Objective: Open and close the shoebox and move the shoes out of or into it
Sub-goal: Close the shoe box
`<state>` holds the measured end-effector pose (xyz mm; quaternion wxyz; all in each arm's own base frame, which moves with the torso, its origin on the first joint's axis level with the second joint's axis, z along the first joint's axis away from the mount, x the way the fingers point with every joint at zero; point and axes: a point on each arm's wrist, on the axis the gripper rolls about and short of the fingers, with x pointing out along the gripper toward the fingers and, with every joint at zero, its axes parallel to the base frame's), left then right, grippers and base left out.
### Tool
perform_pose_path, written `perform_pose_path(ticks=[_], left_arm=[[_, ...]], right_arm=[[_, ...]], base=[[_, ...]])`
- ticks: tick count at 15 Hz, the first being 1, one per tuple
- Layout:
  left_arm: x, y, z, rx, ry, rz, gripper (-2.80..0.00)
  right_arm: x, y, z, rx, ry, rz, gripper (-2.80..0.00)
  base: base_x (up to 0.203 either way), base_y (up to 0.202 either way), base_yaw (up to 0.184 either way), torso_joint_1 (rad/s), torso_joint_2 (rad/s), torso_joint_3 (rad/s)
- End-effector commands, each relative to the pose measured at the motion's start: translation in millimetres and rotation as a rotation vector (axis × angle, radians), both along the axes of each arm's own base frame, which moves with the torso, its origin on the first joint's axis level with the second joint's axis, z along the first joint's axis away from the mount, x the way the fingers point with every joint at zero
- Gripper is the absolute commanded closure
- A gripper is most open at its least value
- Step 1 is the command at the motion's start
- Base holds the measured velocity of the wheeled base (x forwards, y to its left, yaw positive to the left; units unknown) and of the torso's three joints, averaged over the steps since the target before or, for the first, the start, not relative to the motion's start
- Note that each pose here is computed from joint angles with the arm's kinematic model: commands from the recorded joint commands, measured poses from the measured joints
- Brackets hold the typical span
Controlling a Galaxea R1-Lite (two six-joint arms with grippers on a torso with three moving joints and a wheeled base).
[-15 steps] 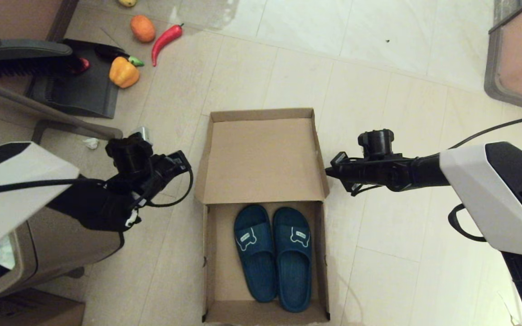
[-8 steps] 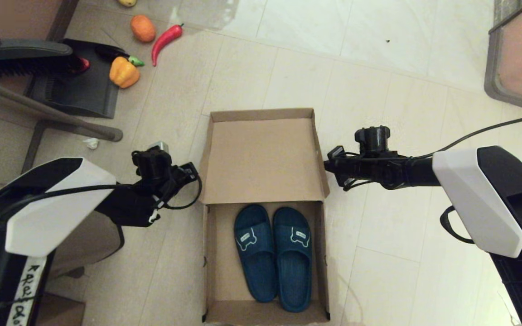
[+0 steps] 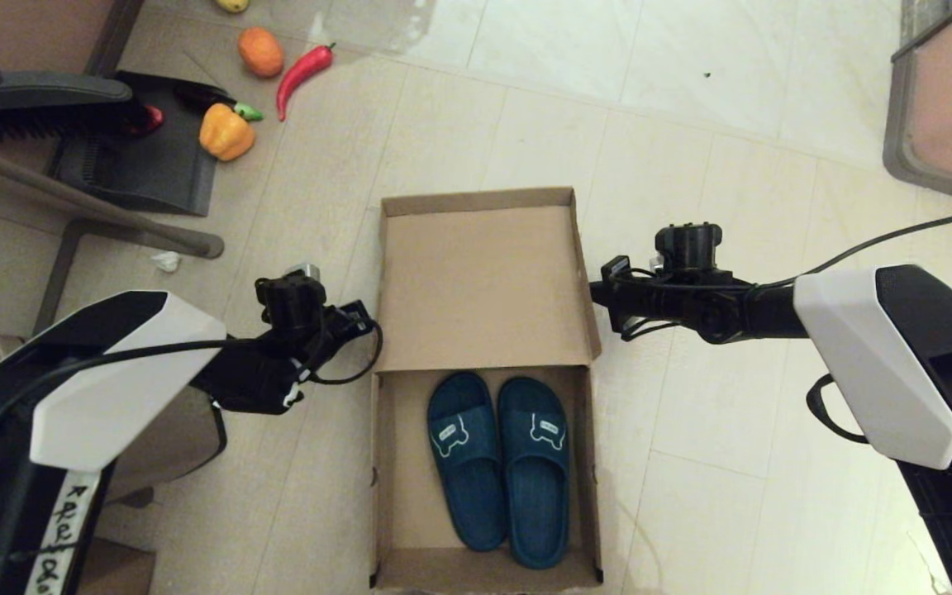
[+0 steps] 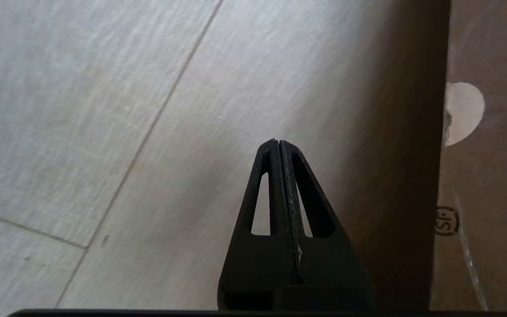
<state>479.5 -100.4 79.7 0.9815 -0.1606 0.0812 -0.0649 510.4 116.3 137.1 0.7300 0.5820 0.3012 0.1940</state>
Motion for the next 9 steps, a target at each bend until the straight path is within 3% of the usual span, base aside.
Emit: perform_pose_path(ticks=[1,6,9], left_arm=[[-1,-5,4,-0.006,-0.013,-0.012,0.0],[-7,-9,28,-0.018,-0.061,-0.022,0.0],[-10,-8,37,-0.021,-0.077,-0.021,0.0]], right_arm=[[-2,0,8,0.02,-0.005,0.016,0.0],[-7,-3,22,0.064,-0.004,0.06,0.0],[-13,-14,33,0.108,0.013,0.138,0.0]], base=[[0.0,0.0,0.0,0.0,0.0,0.0],[0.0,0.0,0.0,0.0,0.0,0.0],[0.0,0.0,0.0,0.0,0.0,0.0]])
